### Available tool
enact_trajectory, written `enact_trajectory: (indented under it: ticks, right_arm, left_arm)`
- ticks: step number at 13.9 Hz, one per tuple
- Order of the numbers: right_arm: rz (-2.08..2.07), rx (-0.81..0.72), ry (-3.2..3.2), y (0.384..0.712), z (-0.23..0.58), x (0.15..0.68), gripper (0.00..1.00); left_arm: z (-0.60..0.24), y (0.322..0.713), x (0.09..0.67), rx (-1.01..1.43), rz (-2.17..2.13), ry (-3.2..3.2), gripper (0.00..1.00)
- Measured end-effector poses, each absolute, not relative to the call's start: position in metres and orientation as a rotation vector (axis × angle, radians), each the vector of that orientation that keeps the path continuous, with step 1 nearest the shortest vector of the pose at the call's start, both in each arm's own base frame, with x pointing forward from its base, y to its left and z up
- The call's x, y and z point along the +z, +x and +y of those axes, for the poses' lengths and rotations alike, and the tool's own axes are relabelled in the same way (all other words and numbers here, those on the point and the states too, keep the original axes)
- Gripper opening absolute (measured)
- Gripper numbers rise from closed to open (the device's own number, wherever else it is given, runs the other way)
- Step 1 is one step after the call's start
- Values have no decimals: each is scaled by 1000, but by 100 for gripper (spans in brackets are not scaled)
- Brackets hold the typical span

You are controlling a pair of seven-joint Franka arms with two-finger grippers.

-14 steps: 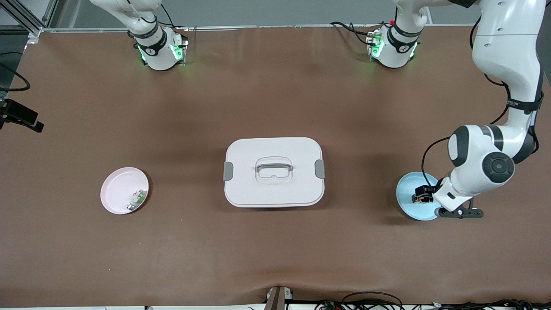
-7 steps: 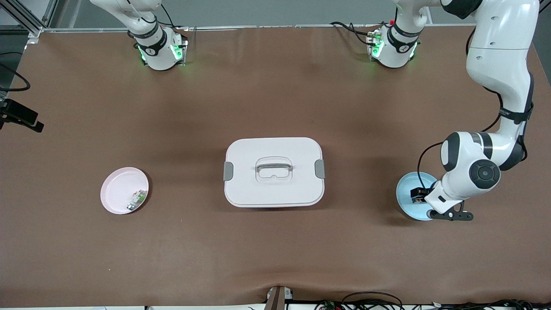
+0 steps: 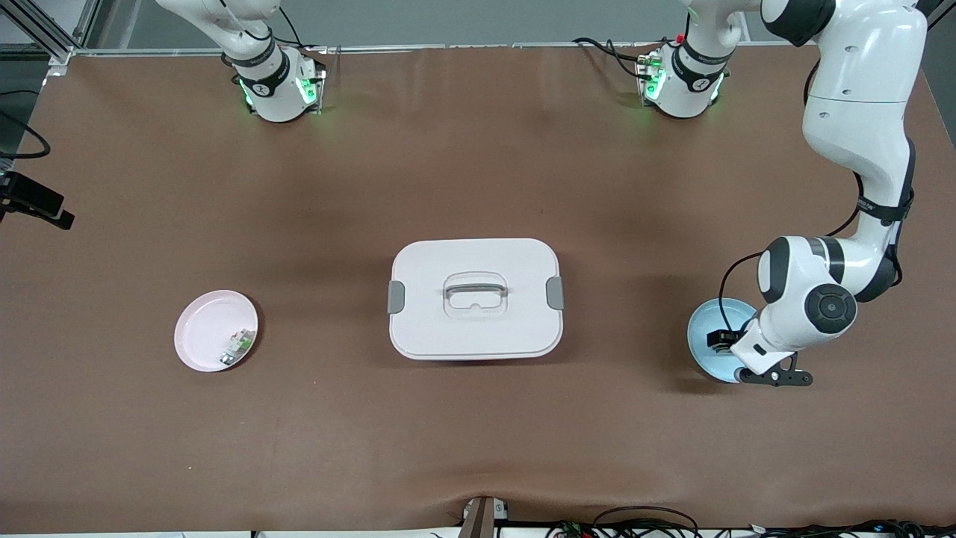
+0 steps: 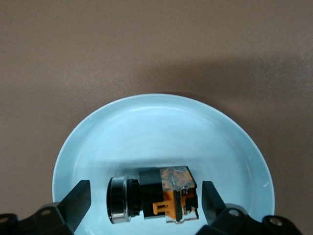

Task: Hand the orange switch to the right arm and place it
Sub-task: 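Close the left gripper on the black-orange switch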

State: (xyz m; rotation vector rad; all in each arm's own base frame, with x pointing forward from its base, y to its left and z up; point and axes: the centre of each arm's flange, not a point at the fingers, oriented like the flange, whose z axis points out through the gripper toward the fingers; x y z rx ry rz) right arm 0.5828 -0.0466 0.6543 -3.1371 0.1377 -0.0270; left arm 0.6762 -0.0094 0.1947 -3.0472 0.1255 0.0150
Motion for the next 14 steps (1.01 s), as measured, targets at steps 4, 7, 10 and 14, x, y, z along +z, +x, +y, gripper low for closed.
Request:
enact_trajectory:
  ticks: [4,7,10,14]
  right_arm:
    - [139,-26,-3137,583,-47,654,100]
    - [139,-26,-3137,583,-47,654,100]
    - [140,-25,-3137,583,-47,654,100]
    - [140,-25,-3137,583,-47,654,100]
  left_arm:
    - [-10,677,188,-5,106,-3051,100]
    - [-10,677,185,-1,61,-3053,100]
    - [-12,676,184,2,32,-3058,100]
    - [-13,675,182,8,26,-3064,100]
